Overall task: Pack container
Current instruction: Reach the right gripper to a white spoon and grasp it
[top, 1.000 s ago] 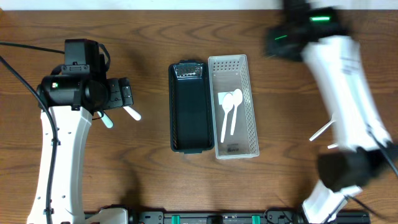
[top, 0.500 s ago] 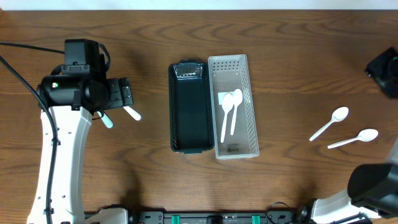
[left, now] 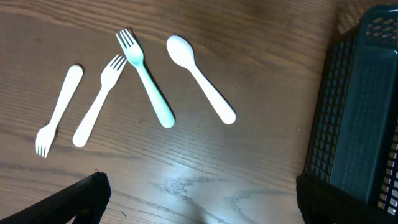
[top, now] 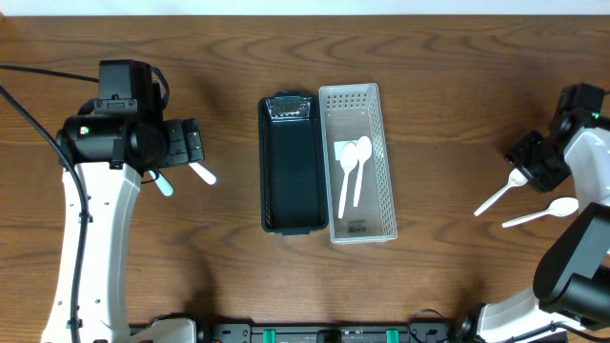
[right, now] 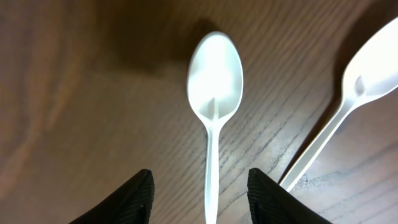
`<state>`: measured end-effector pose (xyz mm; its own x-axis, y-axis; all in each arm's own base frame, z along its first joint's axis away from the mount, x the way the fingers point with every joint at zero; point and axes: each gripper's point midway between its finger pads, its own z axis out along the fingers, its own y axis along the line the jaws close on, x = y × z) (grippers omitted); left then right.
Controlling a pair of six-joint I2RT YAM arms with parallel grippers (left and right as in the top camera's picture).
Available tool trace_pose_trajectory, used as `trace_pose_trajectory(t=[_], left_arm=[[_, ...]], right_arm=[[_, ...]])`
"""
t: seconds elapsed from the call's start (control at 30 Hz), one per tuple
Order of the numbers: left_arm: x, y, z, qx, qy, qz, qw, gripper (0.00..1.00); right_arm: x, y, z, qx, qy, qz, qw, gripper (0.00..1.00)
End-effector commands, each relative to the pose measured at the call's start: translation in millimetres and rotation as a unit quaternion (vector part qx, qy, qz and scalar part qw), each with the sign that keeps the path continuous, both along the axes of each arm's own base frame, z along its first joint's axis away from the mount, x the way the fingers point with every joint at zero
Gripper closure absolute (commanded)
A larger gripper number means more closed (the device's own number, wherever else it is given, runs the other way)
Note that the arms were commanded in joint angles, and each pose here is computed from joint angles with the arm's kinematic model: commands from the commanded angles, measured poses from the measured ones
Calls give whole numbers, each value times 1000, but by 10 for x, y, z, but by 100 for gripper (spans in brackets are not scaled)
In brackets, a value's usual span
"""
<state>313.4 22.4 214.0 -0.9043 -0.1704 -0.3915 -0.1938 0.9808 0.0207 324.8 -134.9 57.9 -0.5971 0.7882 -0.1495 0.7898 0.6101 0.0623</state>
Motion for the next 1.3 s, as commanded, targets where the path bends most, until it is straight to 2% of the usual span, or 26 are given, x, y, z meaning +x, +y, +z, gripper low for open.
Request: trace_pose_trajectory(t=[0.0,0.37,0.57,1.13,1.2,1.27], left_arm=[[-10,21,-34,1,6,7,1000,2],[-10,20,-34,1,6,7,1000,2],[-11,20,-34,1,6,7,1000,2],[-12,21,-35,1,7,7,1000,2],[-12,21,-35,1,7,7,1000,2],[-11,21,-34,1,6,7,1000,2]], right_arm=[[-101,30,-138,2,12,8,1000,47],[-307,108,-504,6,23,8,1000,34],[-303,107,-545,4,18,8,1000,33],[-483,180,-784,7,25,8,1000,36],[-488,182,-787,8,26,8,1000,40],[-485,182,-786,8,25,8,1000,49]])
